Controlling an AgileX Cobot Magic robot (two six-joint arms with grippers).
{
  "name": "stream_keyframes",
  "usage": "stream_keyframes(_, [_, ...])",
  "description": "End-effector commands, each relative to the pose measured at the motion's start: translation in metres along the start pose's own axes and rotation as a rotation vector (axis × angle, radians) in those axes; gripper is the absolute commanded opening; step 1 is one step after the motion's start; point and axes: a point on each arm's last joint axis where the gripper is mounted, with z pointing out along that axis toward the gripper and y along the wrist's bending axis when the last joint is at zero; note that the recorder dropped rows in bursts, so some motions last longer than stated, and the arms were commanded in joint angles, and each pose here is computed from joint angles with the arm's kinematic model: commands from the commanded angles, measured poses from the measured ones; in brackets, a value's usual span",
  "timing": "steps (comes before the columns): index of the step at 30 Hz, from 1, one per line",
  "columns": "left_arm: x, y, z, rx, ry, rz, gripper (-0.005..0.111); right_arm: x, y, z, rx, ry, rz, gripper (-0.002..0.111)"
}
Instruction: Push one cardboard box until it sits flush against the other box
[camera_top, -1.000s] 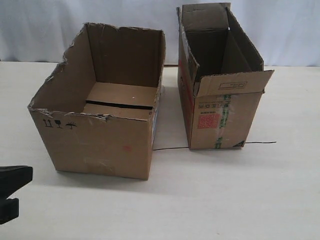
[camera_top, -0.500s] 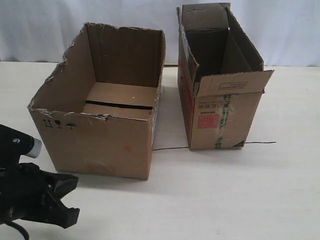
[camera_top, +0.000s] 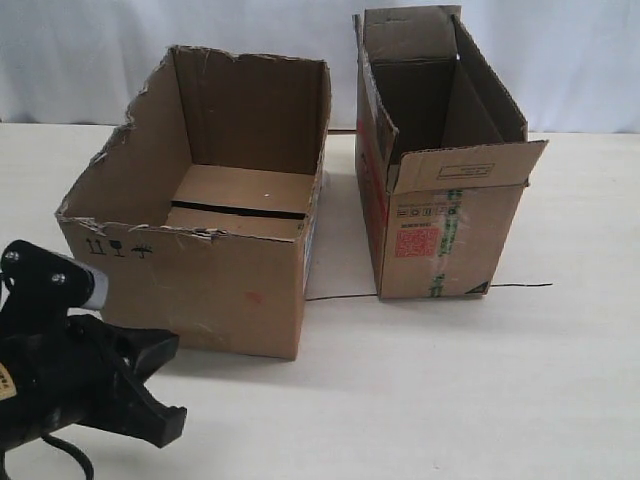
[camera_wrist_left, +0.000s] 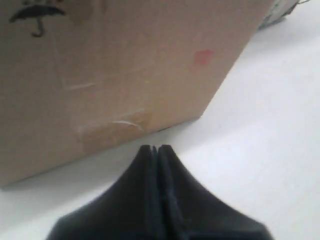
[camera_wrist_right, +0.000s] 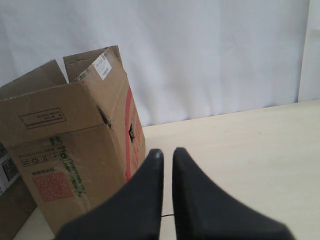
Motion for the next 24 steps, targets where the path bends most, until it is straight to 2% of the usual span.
stream_keyframes(1, [0.001,-0.006,0.009,-0.009,-0.042,0.002,0.0,0.0,0.0,0.0,-0.004,-0.006,-0.006,0.005])
stream_keyframes(11, [-0.002,-0.002,0.021,-0.059,-0.104,0.017,0.0,0.0,0.0,0.0,-0.004,-0.006,-0.006,0.005])
stream_keyframes(24, [-0.029,-0.015,0.052,-0.043,-0.117,0.035,0.0,0.0,0.0,0.0,-0.004,-0.006,-0.006,0.005])
